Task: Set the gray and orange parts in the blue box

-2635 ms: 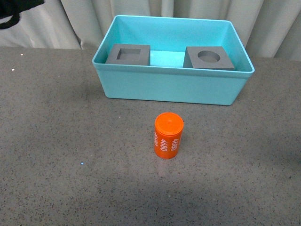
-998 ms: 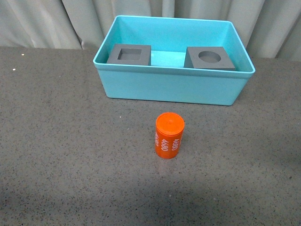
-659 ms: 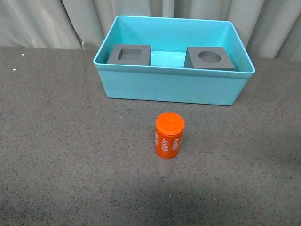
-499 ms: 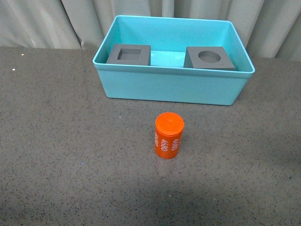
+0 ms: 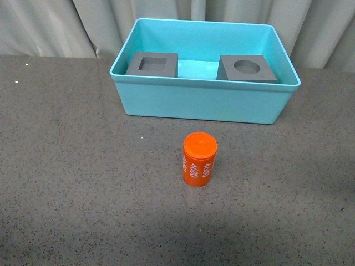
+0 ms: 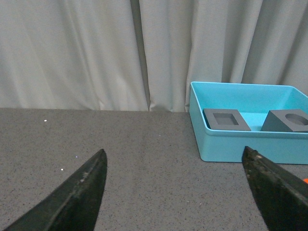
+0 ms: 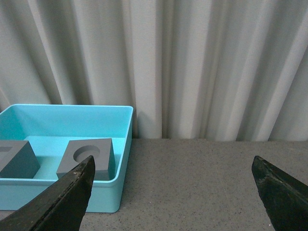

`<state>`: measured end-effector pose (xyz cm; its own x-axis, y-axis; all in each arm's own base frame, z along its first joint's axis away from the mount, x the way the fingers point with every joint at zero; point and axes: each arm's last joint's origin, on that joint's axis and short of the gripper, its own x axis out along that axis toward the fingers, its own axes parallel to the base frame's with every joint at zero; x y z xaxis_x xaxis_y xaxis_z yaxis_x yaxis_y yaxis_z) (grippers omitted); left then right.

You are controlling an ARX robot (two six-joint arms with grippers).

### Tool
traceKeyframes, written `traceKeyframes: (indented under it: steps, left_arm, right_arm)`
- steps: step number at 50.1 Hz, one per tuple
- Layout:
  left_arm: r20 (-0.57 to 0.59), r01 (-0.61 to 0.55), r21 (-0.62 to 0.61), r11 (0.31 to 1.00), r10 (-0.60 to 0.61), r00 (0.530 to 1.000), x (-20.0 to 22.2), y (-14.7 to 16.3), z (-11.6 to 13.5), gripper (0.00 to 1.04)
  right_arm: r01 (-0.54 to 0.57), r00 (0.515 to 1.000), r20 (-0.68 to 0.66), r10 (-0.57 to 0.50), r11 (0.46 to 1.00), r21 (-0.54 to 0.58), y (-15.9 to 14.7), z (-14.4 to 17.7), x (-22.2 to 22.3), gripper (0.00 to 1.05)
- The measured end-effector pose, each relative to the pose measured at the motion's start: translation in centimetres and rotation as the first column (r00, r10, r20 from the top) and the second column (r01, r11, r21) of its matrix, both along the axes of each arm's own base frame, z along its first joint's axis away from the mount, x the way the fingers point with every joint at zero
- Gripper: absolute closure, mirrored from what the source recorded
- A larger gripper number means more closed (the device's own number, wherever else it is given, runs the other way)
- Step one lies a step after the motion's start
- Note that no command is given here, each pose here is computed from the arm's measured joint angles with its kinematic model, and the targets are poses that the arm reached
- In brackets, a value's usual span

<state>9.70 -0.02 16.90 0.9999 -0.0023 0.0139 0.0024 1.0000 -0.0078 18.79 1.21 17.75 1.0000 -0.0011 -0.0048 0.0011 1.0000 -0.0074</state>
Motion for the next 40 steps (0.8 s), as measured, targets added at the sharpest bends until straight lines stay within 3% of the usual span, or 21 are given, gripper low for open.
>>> traceKeyframes:
  steps: [2, 4, 7, 13, 18, 21, 26, 30, 40]
  left_arm:
    - [0.0, 0.0, 0.0, 1.0, 0.0, 1.0, 0.0, 0.0, 0.0, 0.13]
    - [0.0, -0.001, 0.002, 1.0, 0.001, 1.0, 0.0, 0.0, 0.0, 0.05]
    - [-0.001, 0.0, 0.002, 1.0, 0.0, 1.0, 0.0, 0.0, 0.0, 0.07]
    - [0.0, 0.0, 0.003, 1.0, 0.0, 1.0, 0.0, 0.0, 0.0, 0.07]
    - [-0.001, 0.0, 0.003, 1.0, 0.0, 1.0, 0.0, 0.0, 0.0, 0.07]
    - [-0.001, 0.0, 0.003, 1.0, 0.0, 1.0, 0.0, 0.0, 0.0, 0.07]
    - [-0.001, 0.0, 0.003, 1.0, 0.0, 1.0, 0.0, 0.0, 0.0, 0.07]
    - [-0.001, 0.0, 0.003, 1.0, 0.0, 1.0, 0.0, 0.0, 0.0, 0.07]
    - [-0.001, 0.0, 0.003, 1.0, 0.0, 1.0, 0.0, 0.0, 0.0, 0.07]
  right_arm:
    - [-0.033, 0.999, -0.023, 0.032, 0.999, -0.029, 0.0, 0.0, 0.0, 0.1]
    - [-0.146, 0.984, -0.12, 0.132, 0.982, -0.116, 0.2, 0.1, 0.1, 0.1]
    - [-0.255, 0.953, -0.215, 0.213, 0.949, -0.187, 0.7, -0.1, 0.4, 0.1]
    - [-0.357, 0.908, -0.311, 0.28, 0.906, -0.226, 1.4, -0.6, 1.4, 0.1]
    - [-0.481, 0.826, -0.419, 0.377, 0.859, -0.176, 2.5, -0.9, 3.3, 0.1]
    - [-0.59, 0.732, -0.491, 0.473, 0.8, -0.109, 3.6, -1.3, 4.5, 0.1]
    - [-0.693, 0.618, -0.562, 0.549, 0.718, -0.061, 5.0, -2.0, 5.5, 0.1]
    - [-0.742, 0.558, -0.595, 0.579, 0.668, -0.046, 5.9, -2.5, 6.0, 0.1]
    - [-0.811, 0.471, -0.642, 0.605, 0.584, -0.044, 8.0, -3.9, 7.4, 0.1]
